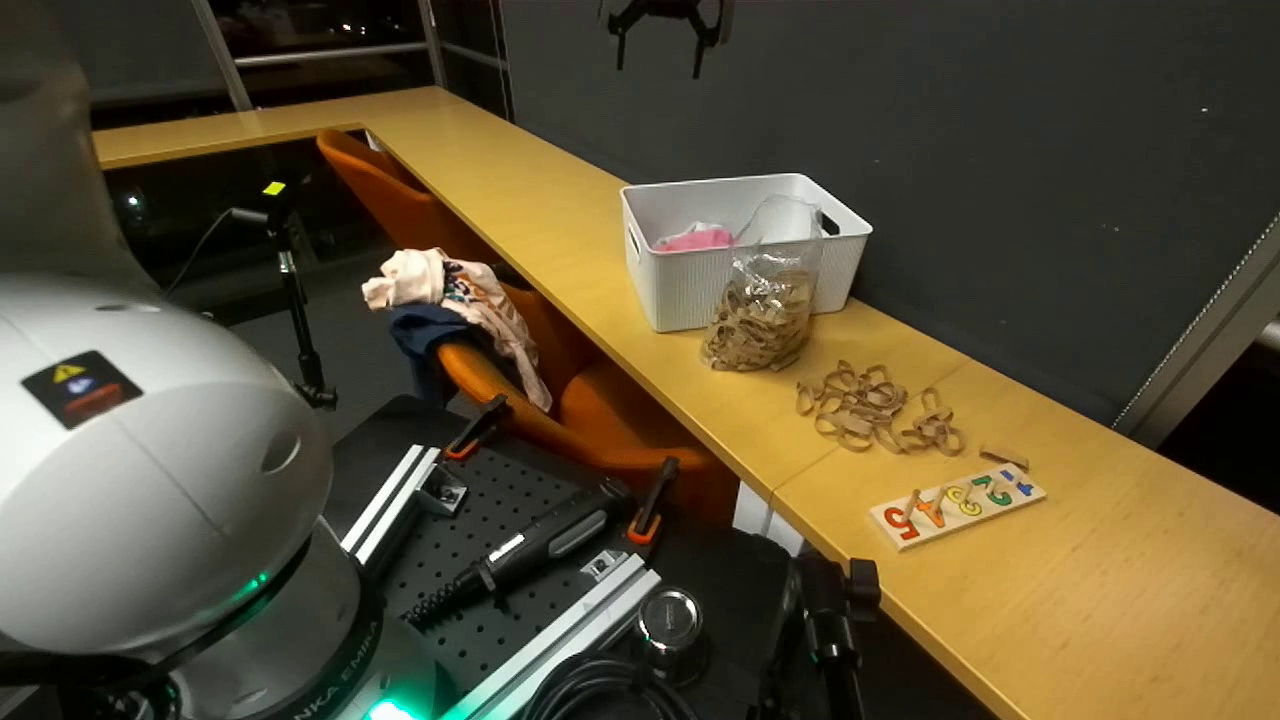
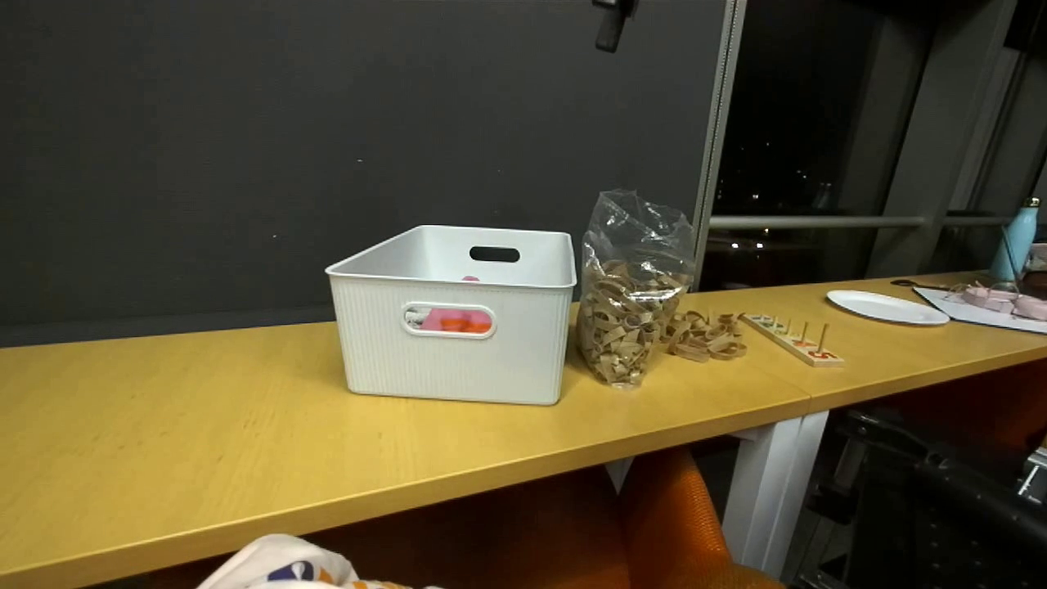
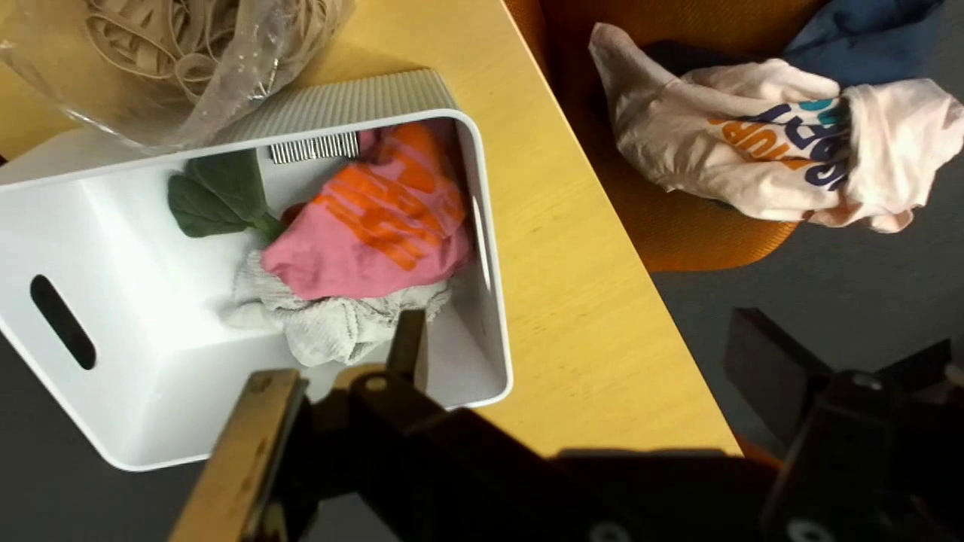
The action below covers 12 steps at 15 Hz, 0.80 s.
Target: Remove the t-shirts from the white storage container and put them on the backrest of the chair on the right.
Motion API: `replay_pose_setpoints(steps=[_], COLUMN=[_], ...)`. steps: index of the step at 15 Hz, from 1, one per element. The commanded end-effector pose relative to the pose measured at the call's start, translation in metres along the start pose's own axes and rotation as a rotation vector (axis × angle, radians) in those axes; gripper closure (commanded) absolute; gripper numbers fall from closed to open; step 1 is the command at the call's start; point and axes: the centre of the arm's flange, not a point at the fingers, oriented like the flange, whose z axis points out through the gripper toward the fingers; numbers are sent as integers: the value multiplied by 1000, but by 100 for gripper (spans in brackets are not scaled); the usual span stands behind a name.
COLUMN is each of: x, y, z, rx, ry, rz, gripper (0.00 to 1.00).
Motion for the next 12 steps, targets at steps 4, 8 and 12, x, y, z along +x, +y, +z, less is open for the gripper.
replay_pose_setpoints(steps=[4, 8, 12], x=[8, 18, 38], y=[60, 83, 112], z=[19, 45, 72], rx=[73, 92, 117], ry=[1, -16, -50], rz=[-5, -17, -5], gripper=[0, 0, 0])
